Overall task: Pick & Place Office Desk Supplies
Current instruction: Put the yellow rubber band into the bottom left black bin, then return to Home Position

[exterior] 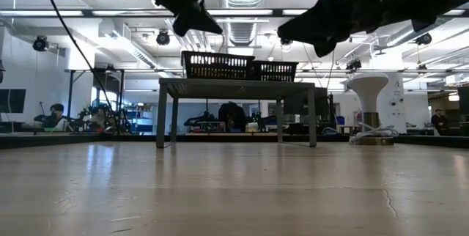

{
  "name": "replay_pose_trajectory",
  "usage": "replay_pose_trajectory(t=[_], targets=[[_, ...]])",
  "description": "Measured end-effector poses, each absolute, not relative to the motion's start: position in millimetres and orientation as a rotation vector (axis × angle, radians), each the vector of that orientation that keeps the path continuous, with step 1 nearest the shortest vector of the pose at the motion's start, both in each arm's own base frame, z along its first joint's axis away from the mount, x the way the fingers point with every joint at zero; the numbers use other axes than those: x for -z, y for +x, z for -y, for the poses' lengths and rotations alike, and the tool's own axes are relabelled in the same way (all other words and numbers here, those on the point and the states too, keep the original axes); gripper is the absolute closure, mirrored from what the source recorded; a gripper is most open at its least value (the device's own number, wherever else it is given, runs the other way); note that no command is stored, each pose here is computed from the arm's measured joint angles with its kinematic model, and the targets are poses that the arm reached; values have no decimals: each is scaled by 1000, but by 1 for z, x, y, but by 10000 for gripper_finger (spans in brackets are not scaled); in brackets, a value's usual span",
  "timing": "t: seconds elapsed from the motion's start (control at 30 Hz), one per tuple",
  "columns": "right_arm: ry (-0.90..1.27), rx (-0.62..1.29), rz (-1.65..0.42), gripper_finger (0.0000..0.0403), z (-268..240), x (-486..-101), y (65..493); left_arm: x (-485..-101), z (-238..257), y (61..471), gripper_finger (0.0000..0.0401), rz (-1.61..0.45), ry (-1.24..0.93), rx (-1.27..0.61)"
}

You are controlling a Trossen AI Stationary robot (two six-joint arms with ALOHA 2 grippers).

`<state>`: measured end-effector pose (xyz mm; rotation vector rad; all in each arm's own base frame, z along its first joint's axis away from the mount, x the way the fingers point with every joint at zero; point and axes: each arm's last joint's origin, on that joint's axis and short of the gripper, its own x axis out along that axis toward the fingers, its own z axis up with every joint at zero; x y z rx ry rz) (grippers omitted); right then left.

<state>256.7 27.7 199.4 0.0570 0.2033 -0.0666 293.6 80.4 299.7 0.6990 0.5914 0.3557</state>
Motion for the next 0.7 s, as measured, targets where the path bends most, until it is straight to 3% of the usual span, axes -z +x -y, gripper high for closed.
replay_pose_trajectory(t=[0.1, 0.27, 0.43, 0.7], targets=[[46, 66, -207, 355, -28, -199, 260, -302, -87, 292, 375, -564, 597, -397], [34, 65, -207, 355, -29, -201, 266, -308, -103, 288, 305, -513, 412, -456], [26, 64, -208, 355, -29, -201, 267, -320, -97, 288, 246, -486, 320, -382], [16, 63, -202, 355, -29, -204, 265, -351, -76, 279, 216, -529, 202, -332]])
